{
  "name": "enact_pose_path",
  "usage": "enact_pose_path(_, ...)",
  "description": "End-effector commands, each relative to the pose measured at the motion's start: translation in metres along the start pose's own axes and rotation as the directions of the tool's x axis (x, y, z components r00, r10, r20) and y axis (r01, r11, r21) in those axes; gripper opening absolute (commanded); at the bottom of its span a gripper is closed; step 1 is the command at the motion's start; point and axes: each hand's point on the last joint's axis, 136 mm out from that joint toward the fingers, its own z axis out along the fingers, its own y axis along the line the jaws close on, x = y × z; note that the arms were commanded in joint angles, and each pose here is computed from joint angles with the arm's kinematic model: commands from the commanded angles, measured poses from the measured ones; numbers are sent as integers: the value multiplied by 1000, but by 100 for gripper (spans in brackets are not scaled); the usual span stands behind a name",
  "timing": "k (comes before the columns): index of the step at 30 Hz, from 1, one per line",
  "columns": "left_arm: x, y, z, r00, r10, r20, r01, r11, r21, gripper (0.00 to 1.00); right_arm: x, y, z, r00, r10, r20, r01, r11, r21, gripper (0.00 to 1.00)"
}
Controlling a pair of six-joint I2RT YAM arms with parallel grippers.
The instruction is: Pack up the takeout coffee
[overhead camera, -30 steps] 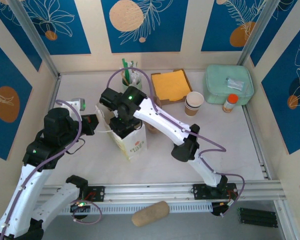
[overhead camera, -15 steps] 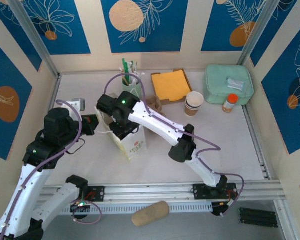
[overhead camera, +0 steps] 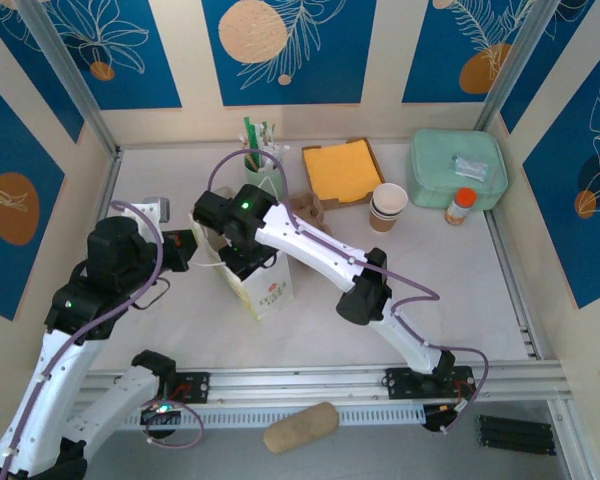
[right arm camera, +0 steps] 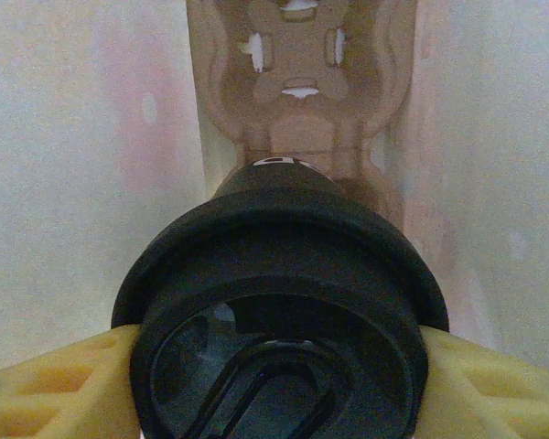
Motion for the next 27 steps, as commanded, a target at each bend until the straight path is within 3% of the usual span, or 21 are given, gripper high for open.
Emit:
enact_pose_path(1, 2, -2, -1, 1000, -3, 1, 3, 1000, 15, 0, 5, 1, -6, 1000, 16, -18, -16, 1000, -24, 54)
enact_pose_path(27, 2, 0, 2, 1000, -8, -8, 8, 1000, -1, 0, 8, -9, -9, 1000, -12, -21, 13, 1000, 18, 54)
